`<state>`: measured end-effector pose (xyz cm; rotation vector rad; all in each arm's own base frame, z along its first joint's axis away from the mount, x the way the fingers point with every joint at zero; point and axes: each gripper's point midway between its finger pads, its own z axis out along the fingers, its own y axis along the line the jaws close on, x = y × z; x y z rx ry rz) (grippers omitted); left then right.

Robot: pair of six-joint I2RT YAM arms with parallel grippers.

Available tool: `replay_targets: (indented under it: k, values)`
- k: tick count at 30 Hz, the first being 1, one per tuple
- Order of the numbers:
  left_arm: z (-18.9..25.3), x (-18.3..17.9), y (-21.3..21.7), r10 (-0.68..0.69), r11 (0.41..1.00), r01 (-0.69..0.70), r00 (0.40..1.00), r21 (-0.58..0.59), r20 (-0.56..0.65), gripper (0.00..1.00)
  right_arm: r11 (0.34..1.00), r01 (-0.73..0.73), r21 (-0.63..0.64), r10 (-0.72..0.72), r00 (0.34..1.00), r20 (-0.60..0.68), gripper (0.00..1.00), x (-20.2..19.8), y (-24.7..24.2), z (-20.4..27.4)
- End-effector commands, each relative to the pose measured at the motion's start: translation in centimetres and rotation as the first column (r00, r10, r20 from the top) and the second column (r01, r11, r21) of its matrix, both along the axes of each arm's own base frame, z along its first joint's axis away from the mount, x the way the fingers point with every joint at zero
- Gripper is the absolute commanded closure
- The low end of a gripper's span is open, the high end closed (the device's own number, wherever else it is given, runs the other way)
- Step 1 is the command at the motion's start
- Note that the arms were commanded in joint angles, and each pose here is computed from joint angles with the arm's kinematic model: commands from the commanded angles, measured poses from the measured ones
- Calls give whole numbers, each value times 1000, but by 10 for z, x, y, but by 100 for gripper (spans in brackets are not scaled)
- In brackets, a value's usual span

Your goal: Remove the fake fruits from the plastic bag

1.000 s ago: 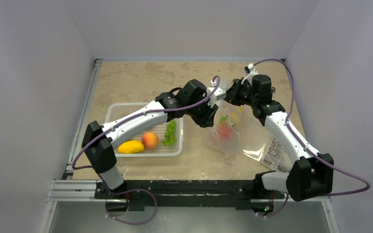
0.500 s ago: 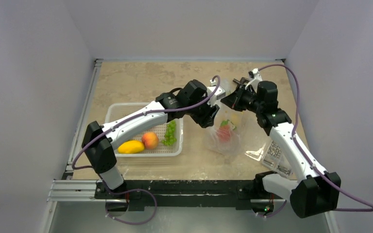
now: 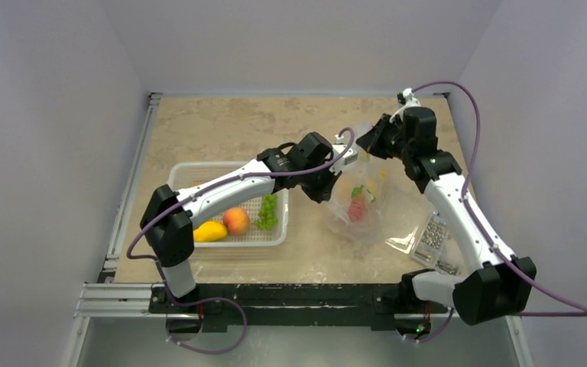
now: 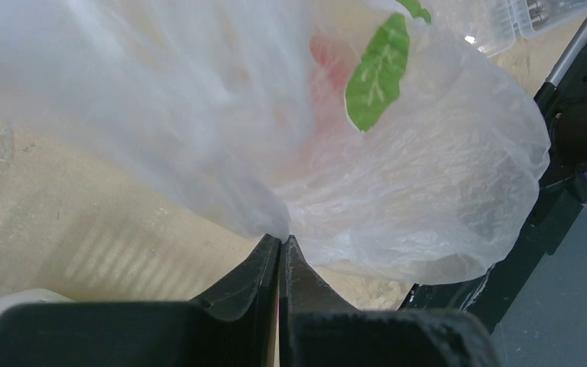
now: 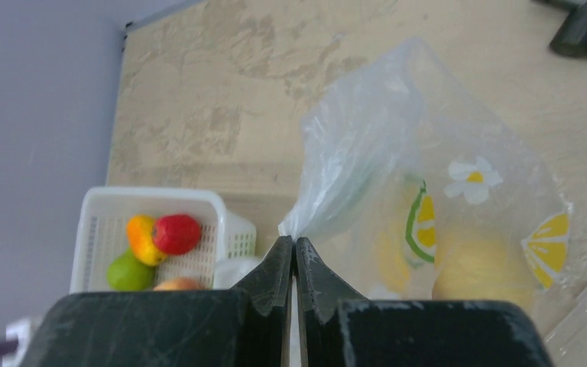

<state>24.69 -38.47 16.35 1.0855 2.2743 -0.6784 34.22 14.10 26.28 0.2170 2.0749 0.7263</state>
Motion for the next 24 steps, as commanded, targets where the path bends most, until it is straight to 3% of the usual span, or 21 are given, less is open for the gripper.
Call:
replay_targets:
  k: [1,5,10,16,20,24]
  values:
    - [29,-9,-7,-45,998,49,996,-50,73,100,978,166,-129,-161,986,46,100,42,-30,22]
    - [35,-22,-14,-101,991,108,990,-75,97,100,940,270,-210,-253,962,103,100,76,-48,33]
    - [52,-32,-15,-129,982,147,981,-121,144,100,916,271,-295,-267,962,57,100,109,-52,18]
    - [72,-40,-14,-150,966,183,971,-183,185,100,934,218,-281,-215,976,42,100,118,-40,21]
    - [92,-47,-12,-156,945,210,963,-251,221,100,898,283,-337,-276,959,67,100,124,-55,28]
    - [106,-50,-6,-128,928,212,954,-306,271,100,898,316,-307,-296,949,111,100,134,-56,51]
